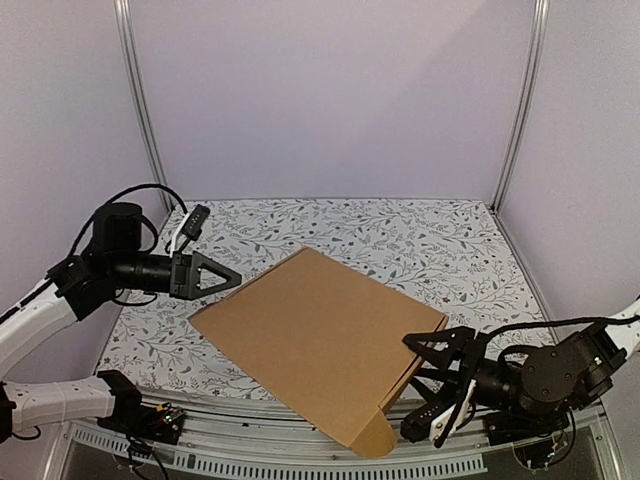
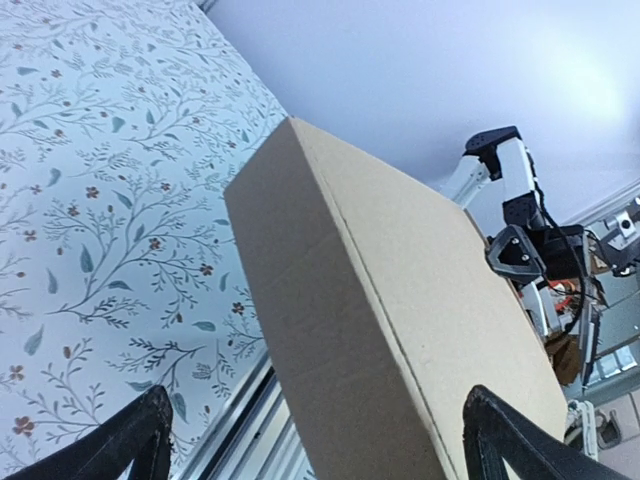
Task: Fold the paper box
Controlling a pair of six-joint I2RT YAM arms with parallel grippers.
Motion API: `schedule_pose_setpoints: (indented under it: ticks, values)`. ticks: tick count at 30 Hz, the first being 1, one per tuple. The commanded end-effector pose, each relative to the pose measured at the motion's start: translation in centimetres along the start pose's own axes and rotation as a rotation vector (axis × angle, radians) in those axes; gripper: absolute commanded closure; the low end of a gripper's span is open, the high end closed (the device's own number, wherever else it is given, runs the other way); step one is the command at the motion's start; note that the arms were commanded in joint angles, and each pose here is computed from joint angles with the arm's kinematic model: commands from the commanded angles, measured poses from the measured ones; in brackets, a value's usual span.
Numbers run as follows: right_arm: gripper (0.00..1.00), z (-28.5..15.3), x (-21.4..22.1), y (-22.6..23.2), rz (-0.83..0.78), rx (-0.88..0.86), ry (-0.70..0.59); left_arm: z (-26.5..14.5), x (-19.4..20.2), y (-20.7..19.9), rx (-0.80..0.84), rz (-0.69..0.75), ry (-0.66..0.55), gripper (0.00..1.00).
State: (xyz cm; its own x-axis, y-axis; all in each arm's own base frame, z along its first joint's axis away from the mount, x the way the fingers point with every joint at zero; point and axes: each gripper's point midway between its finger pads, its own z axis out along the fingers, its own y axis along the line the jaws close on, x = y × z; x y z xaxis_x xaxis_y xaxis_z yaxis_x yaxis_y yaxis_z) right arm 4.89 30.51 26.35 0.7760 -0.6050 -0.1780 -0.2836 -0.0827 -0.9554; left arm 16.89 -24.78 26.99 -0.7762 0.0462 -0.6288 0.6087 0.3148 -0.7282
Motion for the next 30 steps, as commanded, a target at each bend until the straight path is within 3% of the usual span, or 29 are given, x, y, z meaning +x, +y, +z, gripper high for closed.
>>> schedule_pose_setpoints:
  ticks: [1, 6, 12, 22, 30]
  values:
    - [0.57, -0.7, 1.3, -0.3, 0.243, -0.034, 0.037, -1.9, -1.1, 2.9, -0.259, 0.062, -0.070, 0.00]
    - [0.58, -0.5, 2.1, -0.1, 0.429, -0.101, 0.036, -4.8, -3.1, 2.9, -0.392, 0.133, -0.220, 0.00]
    - [0.60, 0.7, 3.2, 0.6, 0.744, -0.218, 0.016, -6.9, -4.1, 1.5, -0.402, 0.200, -0.339, 0.00]
    - [0.64, 3.0, 4.3, 0.5, 1.243, -0.408, -0.122, -6.0, -2.9, 1.8, -0.365, 0.215, -0.289, 0.00]
    - [0.66, 3.4, 3.2, 0.9, 1.444, -0.572, -0.255, -3.8, -2.7, 3.1, -0.343, 0.172, -0.207, 0.01]
